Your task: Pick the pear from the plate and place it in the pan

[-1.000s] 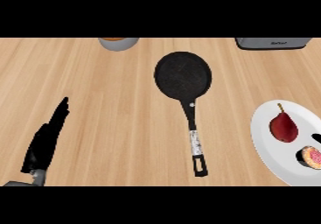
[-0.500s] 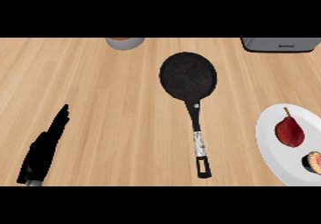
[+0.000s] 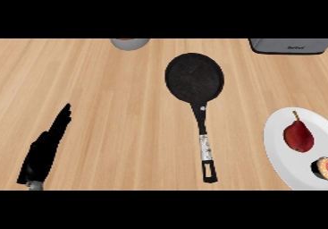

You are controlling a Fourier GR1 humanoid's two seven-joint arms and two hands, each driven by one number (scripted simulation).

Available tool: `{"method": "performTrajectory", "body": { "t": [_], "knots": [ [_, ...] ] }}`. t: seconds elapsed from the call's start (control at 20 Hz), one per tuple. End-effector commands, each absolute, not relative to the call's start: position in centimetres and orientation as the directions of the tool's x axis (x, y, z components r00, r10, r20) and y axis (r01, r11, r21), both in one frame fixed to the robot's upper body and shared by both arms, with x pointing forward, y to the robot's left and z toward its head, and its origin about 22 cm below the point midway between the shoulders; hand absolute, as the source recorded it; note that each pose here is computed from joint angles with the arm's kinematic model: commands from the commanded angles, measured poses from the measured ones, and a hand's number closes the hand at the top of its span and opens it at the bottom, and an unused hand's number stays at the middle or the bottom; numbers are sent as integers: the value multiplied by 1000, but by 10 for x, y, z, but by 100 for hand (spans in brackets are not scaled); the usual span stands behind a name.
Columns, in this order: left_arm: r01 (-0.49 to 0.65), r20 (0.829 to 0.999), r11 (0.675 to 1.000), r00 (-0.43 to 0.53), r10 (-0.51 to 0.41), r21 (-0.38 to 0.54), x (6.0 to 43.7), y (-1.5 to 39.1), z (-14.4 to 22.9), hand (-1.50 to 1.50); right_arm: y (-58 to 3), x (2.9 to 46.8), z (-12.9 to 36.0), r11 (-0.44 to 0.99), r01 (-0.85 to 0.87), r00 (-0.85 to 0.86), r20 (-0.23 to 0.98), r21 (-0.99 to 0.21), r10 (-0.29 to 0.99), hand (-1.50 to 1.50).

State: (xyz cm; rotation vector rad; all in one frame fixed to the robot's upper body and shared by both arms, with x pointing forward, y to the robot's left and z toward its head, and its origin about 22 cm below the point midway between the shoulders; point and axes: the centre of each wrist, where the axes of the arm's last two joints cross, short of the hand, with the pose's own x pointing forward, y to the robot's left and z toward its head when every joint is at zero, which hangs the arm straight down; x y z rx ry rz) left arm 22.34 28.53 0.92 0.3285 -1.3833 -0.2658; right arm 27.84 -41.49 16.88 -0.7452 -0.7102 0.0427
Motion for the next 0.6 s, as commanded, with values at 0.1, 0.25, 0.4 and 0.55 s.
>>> {"method": "performTrajectory", "body": {
  "t": [0.1, 0.25, 0.4, 0.55],
  "knots": [
    [-15, 908, 918, 156, -390, 397, 223, 294, 5, 0, -428, 301, 171, 781, 56, 845, 446, -622, 295, -150],
    [-9, 913, 924, 158, -377, 383, 231, 284, -5, 0, -394, 325, 162, 784, -6, 866, 389, -621, 314, -150],
    [1, 912, 925, 166, -374, 379, 232, 277, 17, 0, -386, 331, 170, 764, -104, 886, 289, -637, 362, -150],
    [-9, 916, 930, 171, -362, 369, 229, 276, 5, 0, -399, 335, 153, 786, -158, 902, 237, -597, 361, -150]
  ]
}}
